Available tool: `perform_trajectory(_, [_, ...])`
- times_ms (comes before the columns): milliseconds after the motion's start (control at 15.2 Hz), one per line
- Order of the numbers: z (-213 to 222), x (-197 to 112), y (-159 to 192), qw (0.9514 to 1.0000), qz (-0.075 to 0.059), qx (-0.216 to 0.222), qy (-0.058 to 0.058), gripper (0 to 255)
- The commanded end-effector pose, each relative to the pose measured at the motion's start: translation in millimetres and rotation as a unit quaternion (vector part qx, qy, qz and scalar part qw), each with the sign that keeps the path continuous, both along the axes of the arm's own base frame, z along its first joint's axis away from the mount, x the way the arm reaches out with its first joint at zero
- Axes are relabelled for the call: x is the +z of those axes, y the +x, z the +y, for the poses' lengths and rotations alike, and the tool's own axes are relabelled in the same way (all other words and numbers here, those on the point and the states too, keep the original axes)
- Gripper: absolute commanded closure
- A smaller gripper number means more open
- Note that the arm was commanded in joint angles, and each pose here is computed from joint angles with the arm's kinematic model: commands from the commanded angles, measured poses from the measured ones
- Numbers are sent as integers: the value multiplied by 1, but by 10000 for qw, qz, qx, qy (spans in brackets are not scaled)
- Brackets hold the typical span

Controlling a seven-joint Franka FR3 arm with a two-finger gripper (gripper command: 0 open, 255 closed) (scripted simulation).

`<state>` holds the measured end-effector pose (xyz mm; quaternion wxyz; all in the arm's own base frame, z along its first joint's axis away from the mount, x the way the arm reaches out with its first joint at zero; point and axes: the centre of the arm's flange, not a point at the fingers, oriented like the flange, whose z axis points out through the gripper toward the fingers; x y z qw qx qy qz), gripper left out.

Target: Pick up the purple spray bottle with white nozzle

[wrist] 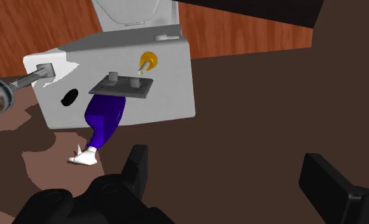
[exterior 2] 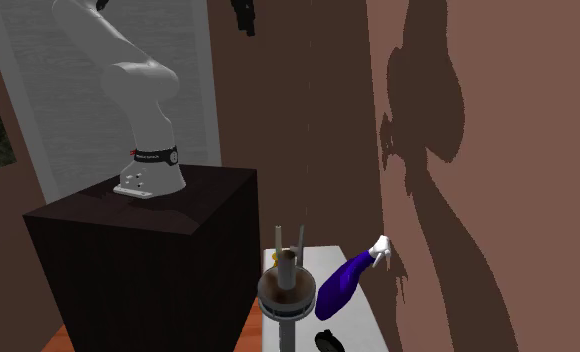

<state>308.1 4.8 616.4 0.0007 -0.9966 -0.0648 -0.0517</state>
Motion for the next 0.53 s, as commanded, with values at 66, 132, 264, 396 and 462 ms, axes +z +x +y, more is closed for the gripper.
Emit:
perform_trajectory(66, [-2, -13, 1, 10000, -75, -22, -20, 0])
perform_trajectory(132, [-5, -25, 2, 9999, -151, -43, -39, 0])
perform_trajectory(264, [-10, -50, 5, 9995, -302, -87, -78, 0])
perform_trajectory(396, [-15, -75, 9, 9988, -453, -130, -117, 0])
perform_trajectory(462, [-18, -88, 11, 9984, -528, -152, -137, 0])
